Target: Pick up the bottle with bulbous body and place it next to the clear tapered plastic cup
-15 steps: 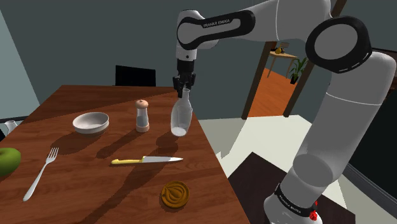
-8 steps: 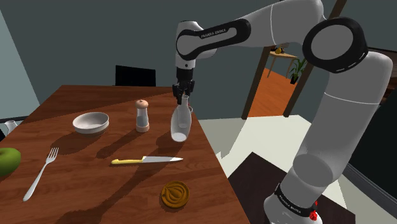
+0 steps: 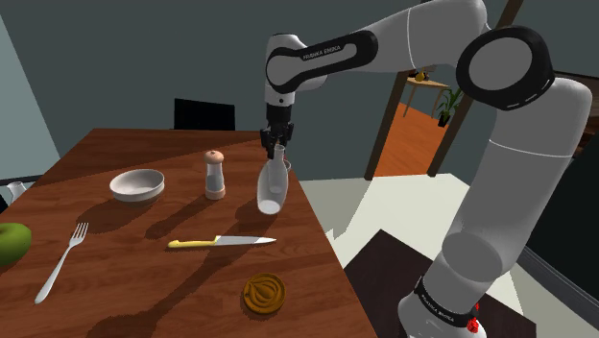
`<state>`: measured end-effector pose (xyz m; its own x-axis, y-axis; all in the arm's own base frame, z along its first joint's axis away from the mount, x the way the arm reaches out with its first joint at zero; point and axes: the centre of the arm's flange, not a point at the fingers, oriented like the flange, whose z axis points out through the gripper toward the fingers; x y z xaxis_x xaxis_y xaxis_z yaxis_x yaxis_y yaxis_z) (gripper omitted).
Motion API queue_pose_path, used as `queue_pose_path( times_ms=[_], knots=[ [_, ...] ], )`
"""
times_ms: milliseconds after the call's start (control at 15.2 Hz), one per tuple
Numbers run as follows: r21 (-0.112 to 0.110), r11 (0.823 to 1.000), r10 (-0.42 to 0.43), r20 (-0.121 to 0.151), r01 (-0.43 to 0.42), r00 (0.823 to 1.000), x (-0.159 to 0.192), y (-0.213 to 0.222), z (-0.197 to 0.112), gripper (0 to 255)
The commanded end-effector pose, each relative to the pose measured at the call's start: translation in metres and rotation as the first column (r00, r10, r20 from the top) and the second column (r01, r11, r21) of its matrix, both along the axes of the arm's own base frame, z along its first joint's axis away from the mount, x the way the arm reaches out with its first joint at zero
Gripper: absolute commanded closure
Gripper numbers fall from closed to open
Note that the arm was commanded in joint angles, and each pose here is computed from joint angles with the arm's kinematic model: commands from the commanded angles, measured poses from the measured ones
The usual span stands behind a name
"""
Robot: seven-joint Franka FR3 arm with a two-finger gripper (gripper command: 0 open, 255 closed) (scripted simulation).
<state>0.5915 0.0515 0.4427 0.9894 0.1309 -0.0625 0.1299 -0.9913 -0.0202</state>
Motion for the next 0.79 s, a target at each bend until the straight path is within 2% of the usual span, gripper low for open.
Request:
queue_pose_path(
  times_ms=[0,330,594,726],
  knots=[
    [0.000,1.000,0.000,0.001,0.000,1.000,0.000,0.000,0.000,0],
    [0.000,1.000,0.000,0.001,0.000,1.000,0.000,0.000,0.000,0],
    [0.000,1.000,0.000,0.001,0.000,1.000,0.003,-0.001,0.050,0],
    [0.000,1.000,0.000,0.001,0.000,1.000,0.003,-0.001,0.050,0]
  ],
)
